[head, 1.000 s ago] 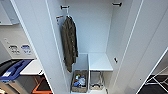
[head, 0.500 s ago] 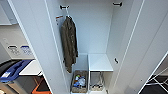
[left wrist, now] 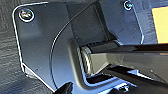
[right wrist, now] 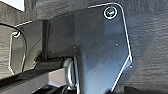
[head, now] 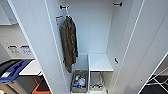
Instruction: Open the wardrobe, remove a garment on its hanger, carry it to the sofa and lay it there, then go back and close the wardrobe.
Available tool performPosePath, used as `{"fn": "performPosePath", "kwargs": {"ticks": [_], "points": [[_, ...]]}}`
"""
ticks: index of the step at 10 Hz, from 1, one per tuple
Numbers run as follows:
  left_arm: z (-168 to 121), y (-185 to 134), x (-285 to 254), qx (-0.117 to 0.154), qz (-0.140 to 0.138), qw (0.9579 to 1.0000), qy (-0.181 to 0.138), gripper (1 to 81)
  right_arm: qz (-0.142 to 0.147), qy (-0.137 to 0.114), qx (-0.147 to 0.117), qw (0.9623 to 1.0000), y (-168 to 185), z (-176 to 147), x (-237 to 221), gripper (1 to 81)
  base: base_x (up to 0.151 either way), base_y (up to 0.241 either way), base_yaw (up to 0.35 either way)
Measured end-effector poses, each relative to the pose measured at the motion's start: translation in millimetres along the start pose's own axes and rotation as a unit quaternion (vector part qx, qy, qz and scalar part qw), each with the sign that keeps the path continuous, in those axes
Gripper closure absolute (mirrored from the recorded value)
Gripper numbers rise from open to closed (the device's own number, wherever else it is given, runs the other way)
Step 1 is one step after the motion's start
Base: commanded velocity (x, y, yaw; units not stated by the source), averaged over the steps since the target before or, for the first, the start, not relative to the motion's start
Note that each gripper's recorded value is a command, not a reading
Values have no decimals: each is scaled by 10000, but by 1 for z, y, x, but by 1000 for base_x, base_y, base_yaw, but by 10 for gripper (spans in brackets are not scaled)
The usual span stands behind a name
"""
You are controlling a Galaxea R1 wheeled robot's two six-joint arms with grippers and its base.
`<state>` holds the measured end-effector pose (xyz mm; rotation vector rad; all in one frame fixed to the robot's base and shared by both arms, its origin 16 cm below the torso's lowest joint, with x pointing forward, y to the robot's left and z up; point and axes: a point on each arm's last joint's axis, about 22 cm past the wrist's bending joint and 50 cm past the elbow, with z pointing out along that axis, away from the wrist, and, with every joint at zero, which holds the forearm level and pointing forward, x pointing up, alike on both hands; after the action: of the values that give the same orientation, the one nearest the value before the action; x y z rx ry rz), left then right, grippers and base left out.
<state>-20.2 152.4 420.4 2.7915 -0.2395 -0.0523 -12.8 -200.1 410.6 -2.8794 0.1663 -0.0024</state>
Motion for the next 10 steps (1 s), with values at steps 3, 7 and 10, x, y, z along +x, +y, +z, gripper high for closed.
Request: {"fn": "performPosePath", "kwargs": {"ticks": [3, 7, 10], "points": [[-38, -115, -8, 529, -356, 9979, 117, 10, 10, 360, -692, 9970, 104, -27, 61, 10, 0, 0, 0], [-86, -205, 11, 793, -645, 9931, 581, 10, 104, 879, -1129, 9896, 168, -58, 143, 10, 0, 0, 0], [-91, -211, 1, 785, -949, 9904, 627, 10, 125, 851, -1128, 9899, 167, -57, 143, 10, 0, 0, 0]]}}
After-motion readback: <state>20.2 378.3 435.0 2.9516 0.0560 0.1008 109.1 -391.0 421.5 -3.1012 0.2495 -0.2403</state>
